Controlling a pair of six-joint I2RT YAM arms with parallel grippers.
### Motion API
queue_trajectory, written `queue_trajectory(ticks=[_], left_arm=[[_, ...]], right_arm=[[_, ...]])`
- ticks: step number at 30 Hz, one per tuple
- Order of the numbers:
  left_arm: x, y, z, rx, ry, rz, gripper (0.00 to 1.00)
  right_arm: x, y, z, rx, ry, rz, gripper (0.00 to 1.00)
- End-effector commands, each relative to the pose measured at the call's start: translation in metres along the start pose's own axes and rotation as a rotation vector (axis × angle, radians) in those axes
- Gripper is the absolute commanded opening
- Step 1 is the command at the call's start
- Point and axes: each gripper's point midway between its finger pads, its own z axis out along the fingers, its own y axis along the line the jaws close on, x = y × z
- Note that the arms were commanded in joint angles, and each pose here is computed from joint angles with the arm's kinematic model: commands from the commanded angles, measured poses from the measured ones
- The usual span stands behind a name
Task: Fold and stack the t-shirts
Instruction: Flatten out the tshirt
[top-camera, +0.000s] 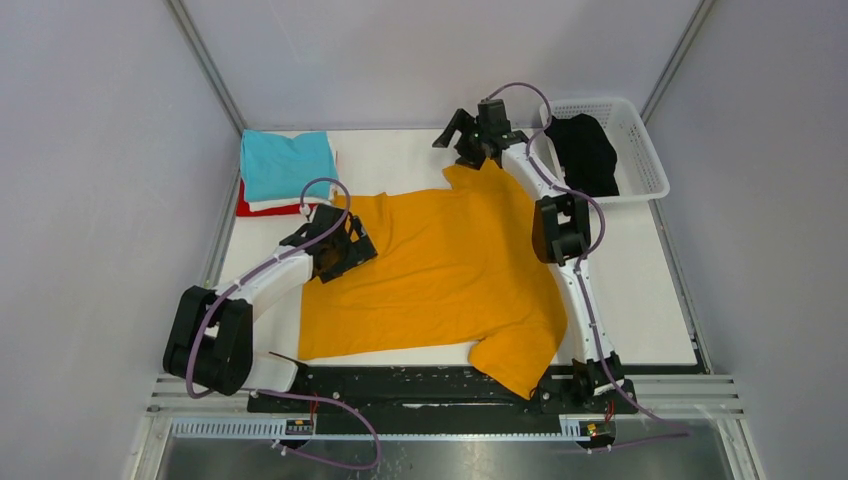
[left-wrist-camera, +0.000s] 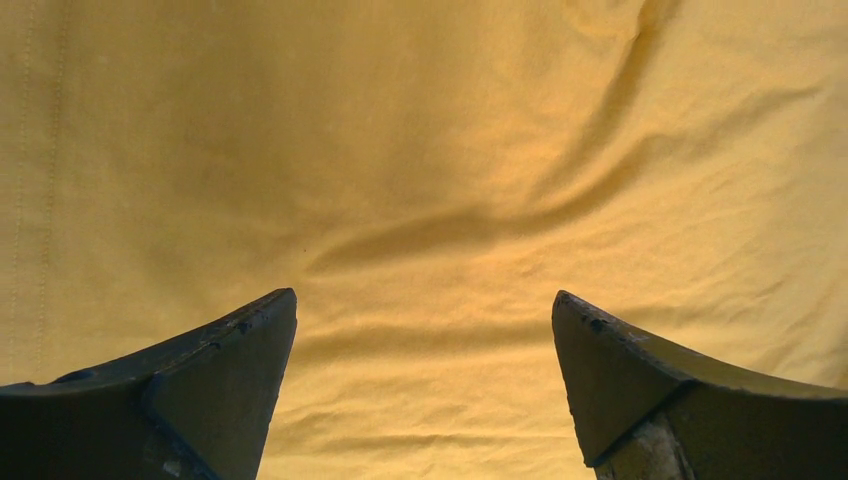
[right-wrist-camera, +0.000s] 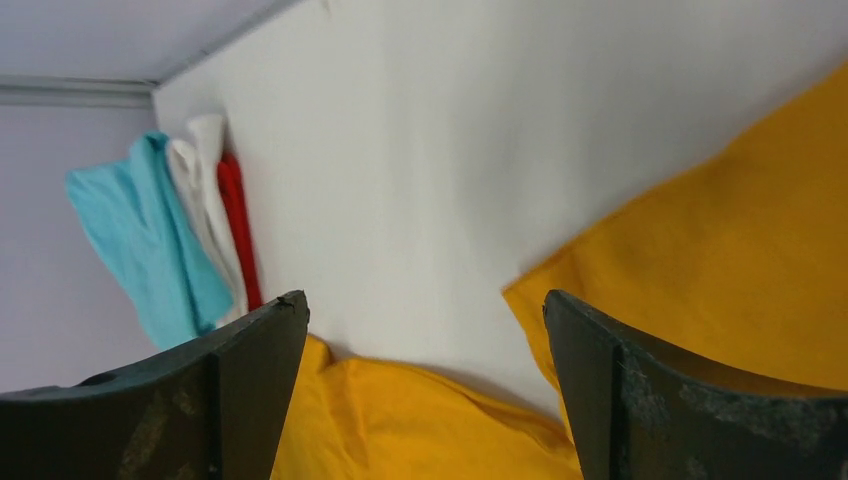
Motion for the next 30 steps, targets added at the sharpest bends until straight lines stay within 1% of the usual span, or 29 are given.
queue_trajectory(ticks=[1,2,5,8,11,13,18,21,26,30], left_arm=[[-0.022,-0.01,-0.017,0.034,-0.088,-0.007,0.99],[-0.025,-0.012,-0.019,0.039,-0.097,-0.008,0.99],[-0.036,-0.018,-0.027,0.056,-0.133,-0.015,0.99],[-0.05,-0.027,-0.027,0.062,-0.165,-0.025,0.99],[-0.063,-0.04,-0.019,0.084,-0.165,-0.029,0.99],[-0.069,-0.046,-0.009,0.086,-0.15,-0.034,0.99],[-0.082,-0.054,0.024,0.074,-0.105,-0.057,0.99],[-0.086,-0.059,0.043,0.071,-0.083,-0.059,0.99],[-0.088,-0.062,0.076,0.03,-0.028,-0.07,0.99],[-0.092,-0.068,0.101,0.018,0.005,-0.143,0.99]], right_arm=[[-0.01,0.013,-0.052,0.07,-0.031,-0.133,0.97],[-0.013,0.017,-0.068,0.083,-0.039,-0.169,0.97],[0.008,-0.005,-0.1,0.173,0.015,-0.252,0.99],[0.041,-0.04,-0.126,0.253,0.052,-0.263,1.0],[0.067,-0.068,-0.151,0.32,0.085,-0.269,1.0],[0.079,-0.082,-0.159,0.344,0.106,-0.27,0.99],[0.097,-0.114,-0.163,0.375,0.165,-0.178,0.99],[0.104,-0.132,-0.165,0.402,0.179,-0.131,1.0],[0.105,-0.165,-0.178,0.452,0.153,0.001,0.99],[0.106,-0.17,-0.18,0.405,0.133,0.082,1.0]])
